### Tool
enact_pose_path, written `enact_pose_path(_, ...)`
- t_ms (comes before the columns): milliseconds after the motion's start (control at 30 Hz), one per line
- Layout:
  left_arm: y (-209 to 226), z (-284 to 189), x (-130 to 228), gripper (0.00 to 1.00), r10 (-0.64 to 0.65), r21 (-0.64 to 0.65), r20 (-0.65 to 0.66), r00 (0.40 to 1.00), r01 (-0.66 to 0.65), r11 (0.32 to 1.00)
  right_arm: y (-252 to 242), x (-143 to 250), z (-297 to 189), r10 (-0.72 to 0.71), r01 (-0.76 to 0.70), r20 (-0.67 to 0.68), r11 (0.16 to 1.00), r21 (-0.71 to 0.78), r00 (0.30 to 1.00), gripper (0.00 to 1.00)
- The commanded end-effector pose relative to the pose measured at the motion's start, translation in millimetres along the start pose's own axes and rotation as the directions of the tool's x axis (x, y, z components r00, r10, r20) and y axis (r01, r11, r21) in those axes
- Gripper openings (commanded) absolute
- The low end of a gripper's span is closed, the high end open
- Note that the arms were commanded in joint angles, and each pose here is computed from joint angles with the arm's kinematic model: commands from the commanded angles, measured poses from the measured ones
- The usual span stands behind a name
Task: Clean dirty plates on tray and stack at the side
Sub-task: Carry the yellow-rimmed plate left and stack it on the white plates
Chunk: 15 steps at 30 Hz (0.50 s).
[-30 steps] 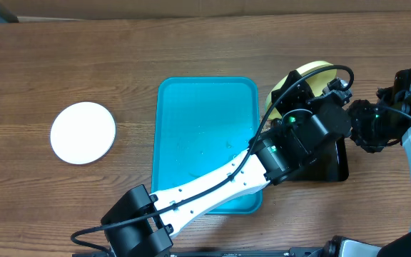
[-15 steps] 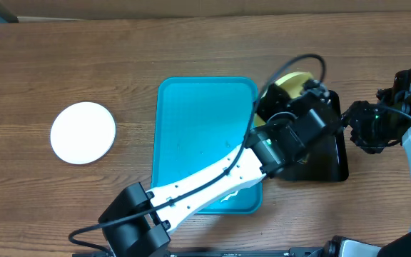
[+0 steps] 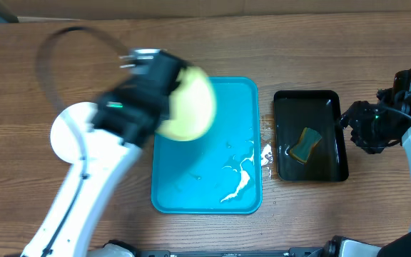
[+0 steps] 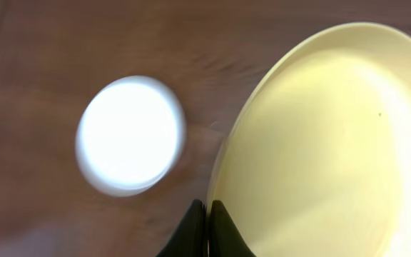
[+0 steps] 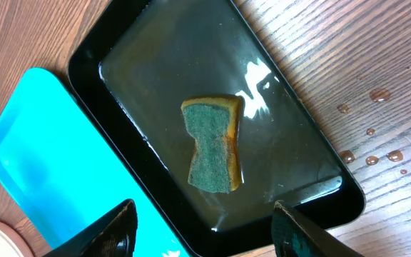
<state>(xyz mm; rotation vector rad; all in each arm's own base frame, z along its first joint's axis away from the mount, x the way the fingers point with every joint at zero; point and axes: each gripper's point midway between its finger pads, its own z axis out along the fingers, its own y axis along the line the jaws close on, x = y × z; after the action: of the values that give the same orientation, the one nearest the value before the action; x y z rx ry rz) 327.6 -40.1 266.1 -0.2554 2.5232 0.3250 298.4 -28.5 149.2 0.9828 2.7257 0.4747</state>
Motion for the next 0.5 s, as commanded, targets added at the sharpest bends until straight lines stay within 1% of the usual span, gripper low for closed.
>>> enact_pose_path(0, 62.5, 23.2, 11.4, 0.04, -0.239, -0.094, -0.120, 0.964, 0.229, 0.969, 1.4, -4.6, -3.3, -0.009, 0.009, 0.019, 1.000, -0.003, 1.000, 0.62)
enact_pose_path(100, 116.9, 48.7, 26.9, 0.04, -0.408, -0.177, -0.180, 0.895, 0.379, 0.908, 1.5, -4.7, -3.3, -0.009, 0.009, 0.019, 1.000, -0.003, 1.000, 0.62)
enact_pose_path(233, 161.7, 84.7, 52.7, 0.04, -0.546, -0.223, -0.218, 0.809, 0.504, 0.834, 1.5, -4.8, -3.3, -0.009, 0.009, 0.019, 1.000, -0.003, 1.000, 0.62)
enact_pose_path(300, 184.7, 104.4, 73.7, 0.04, -0.611, -0.277, -0.224, 0.759, 0.551, 0.787, 1.4, -4.6, -3.3, -0.009, 0.009, 0.019, 1.000, -0.003, 1.000, 0.62)
enact_pose_path(400, 204.7, 130.8, 100.5, 0.04, -0.681, -0.314, -0.233, 0.694, 0.609, 0.728, 1.4, -4.6, -3.3, -0.009, 0.009, 0.019, 1.000, -0.003, 1.000, 0.62)
enact_pose_path(433, 206.0, 139.9, 105.9, 0.04, -0.691, -0.297, -0.244, 0.681, 0.626, 0.721, 1.5, -4.7, -3.3, -0.009, 0.009, 0.019, 1.000, -0.003, 1.000, 0.63)
enact_pose_path(467, 204.5, 147.7, 107.9, 0.04, -0.684, -0.264, -0.258, 0.682, 0.631, 0.729, 1.5, -4.8, -3.3, -0.009, 0.009, 0.019, 1.000, -0.003, 1.000, 0.63)
